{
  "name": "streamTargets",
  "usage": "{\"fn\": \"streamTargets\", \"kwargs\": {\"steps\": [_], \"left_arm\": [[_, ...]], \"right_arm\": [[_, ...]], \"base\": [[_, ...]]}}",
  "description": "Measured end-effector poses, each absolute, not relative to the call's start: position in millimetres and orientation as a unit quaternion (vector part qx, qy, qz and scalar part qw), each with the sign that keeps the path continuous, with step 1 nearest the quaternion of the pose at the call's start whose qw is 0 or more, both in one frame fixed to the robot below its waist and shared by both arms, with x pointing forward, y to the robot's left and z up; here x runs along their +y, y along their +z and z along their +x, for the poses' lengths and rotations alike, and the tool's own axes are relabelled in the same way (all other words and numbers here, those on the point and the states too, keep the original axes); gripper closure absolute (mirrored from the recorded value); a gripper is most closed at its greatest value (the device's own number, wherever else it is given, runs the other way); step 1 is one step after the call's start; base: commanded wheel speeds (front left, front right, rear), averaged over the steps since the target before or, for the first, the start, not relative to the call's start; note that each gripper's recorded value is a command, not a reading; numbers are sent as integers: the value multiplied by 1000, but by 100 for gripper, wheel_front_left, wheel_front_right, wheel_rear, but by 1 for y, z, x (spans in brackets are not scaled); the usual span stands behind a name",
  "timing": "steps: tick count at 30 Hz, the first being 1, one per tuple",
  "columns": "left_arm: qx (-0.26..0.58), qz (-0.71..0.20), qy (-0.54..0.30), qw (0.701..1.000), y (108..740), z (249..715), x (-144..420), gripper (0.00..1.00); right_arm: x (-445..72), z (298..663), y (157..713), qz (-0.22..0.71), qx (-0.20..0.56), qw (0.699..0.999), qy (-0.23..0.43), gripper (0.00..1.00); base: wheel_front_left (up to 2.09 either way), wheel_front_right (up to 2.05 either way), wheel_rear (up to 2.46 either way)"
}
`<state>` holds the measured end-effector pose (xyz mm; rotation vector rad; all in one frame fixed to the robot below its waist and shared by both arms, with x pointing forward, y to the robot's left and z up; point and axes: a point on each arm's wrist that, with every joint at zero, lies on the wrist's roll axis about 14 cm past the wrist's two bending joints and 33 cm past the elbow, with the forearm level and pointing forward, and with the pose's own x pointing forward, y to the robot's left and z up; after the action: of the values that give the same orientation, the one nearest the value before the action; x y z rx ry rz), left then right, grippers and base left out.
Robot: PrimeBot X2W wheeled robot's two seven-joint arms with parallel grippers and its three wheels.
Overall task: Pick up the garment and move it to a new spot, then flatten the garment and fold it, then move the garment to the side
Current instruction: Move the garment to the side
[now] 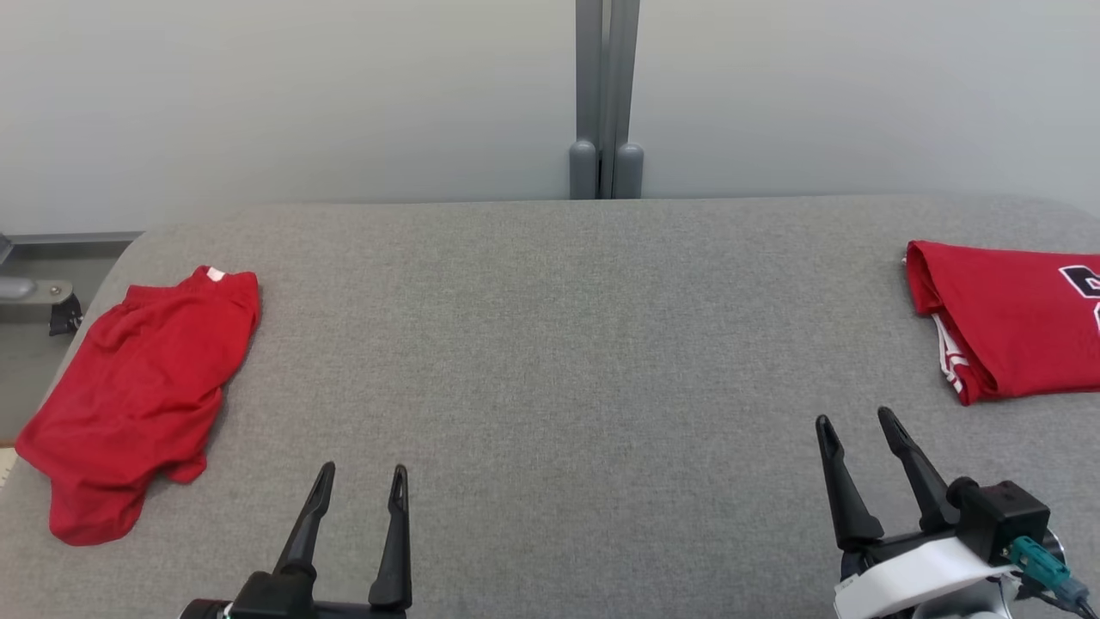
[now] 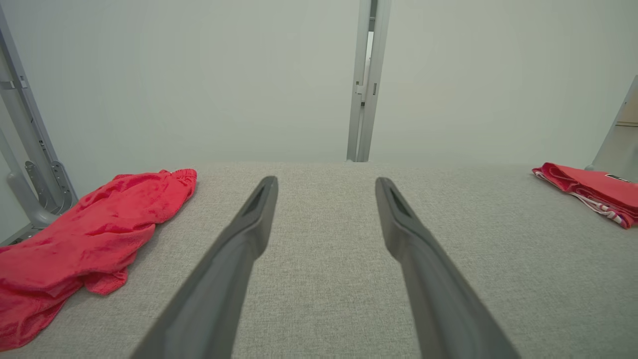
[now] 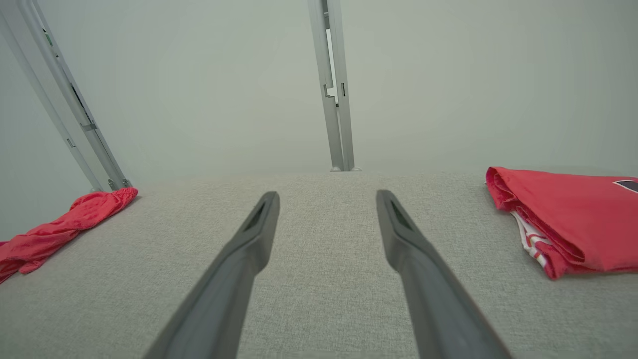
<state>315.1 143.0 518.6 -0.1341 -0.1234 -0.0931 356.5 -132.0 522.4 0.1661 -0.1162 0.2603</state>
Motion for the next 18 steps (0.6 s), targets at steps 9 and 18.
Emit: {"fn": "streamTargets", "kwargs": {"steps": [9, 18], "left_arm": [[-64, -69, -46, 995, 519, 308, 141, 0], [-66, -68, -49, 994, 520, 308, 139, 0]], "right_arm": [[-139, 341, 521, 88, -59, 988, 114, 0], [-138, 337, 519, 91, -56, 988, 110, 0]], "base": [[0, 0, 0], [0, 0, 0]]}}
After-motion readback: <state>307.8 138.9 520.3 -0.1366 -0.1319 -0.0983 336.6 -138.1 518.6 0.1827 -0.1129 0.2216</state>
